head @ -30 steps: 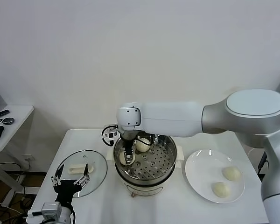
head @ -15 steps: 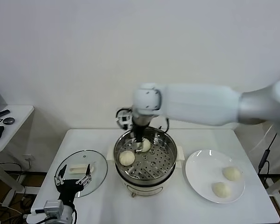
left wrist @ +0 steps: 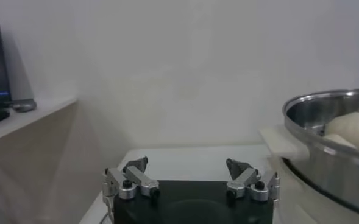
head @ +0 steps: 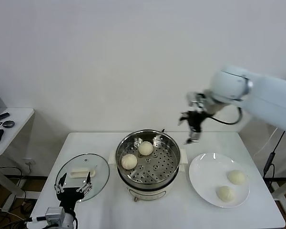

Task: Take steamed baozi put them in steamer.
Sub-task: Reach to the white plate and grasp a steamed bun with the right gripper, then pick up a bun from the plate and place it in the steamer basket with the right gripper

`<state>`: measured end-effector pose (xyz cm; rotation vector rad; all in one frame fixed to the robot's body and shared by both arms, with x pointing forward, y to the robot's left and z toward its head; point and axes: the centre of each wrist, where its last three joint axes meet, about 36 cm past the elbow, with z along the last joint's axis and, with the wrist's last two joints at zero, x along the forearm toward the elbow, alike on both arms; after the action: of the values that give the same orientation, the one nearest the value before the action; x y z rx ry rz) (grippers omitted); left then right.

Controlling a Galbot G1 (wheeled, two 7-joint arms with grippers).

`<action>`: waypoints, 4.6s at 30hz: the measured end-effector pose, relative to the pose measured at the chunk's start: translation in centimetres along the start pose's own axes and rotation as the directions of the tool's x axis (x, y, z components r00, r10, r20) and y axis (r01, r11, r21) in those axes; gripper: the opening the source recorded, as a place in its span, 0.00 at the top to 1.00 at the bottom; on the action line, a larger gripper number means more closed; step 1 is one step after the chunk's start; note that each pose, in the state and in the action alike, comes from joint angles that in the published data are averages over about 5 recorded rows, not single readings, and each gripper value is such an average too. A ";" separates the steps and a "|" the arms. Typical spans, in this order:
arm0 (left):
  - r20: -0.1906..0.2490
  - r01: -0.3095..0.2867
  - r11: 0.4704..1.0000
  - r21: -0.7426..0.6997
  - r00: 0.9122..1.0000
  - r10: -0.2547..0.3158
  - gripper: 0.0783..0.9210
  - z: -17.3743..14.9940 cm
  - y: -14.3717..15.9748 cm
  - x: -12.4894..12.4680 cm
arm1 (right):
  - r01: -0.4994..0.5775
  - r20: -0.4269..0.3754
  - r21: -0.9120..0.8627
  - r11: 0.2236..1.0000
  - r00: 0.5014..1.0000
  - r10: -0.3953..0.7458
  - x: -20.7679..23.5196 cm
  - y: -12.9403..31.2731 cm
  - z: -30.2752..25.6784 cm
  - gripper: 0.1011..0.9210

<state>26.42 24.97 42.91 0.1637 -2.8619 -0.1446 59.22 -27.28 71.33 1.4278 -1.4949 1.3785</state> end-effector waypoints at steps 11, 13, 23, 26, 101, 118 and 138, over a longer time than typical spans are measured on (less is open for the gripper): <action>-0.029 0.010 1.000 -0.019 1.000 -0.010 0.12 0.6 -0.1 0.9 | 0.092 -0.076 -0.065 0.994 0.992 -0.097 -5.4 6.7 11.0 0.12; -0.035 0.013 1.000 -0.024 0.999 -0.014 0.12 0.8 0.0 1.0 | 0.115 -0.095 -0.074 0.991 0.988 -0.121 -6.7 7.6 12.1 0.12; -0.062 0.018 0.999 -0.038 0.998 -0.020 0.12 1.7 0.1 1.0 | 0.198 -0.161 -0.089 0.976 0.964 -0.211 -11.1 10.3 15.0 0.12; -0.065 0.018 0.999 -0.041 0.998 -0.020 0.12 1.8 0.1 1.0 | 0.220 -0.169 -0.093 0.971 0.958 -0.233 -12.2 10.8 15.3 0.12; -0.076 0.020 0.999 -0.035 0.997 -0.023 0.12 2.4 0.0 0.1 | 0.278 -0.201 -0.152 0.948 0.931 -0.305 -18.5 12.6 17.1 0.68; -0.035 0.029 0.998 -0.049 0.999 -0.031 0.12 2.0 -0.7 -0.3 | 0.095 -0.056 -0.048 0.994 0.994 -0.098 -6.8 1.4 11.2 0.67; -0.010 0.054 0.997 -0.053 0.998 -0.055 0.12 1.4 -0.6 0.4 | -0.026 0.157 0.620 0.784 0.983 -0.092 -3.3 -6.3 -8.5 0.68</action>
<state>25.66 24.46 41.60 0.2316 -2.8400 -0.2295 64.22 -17.40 71.85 2.0136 -1.1425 1.8692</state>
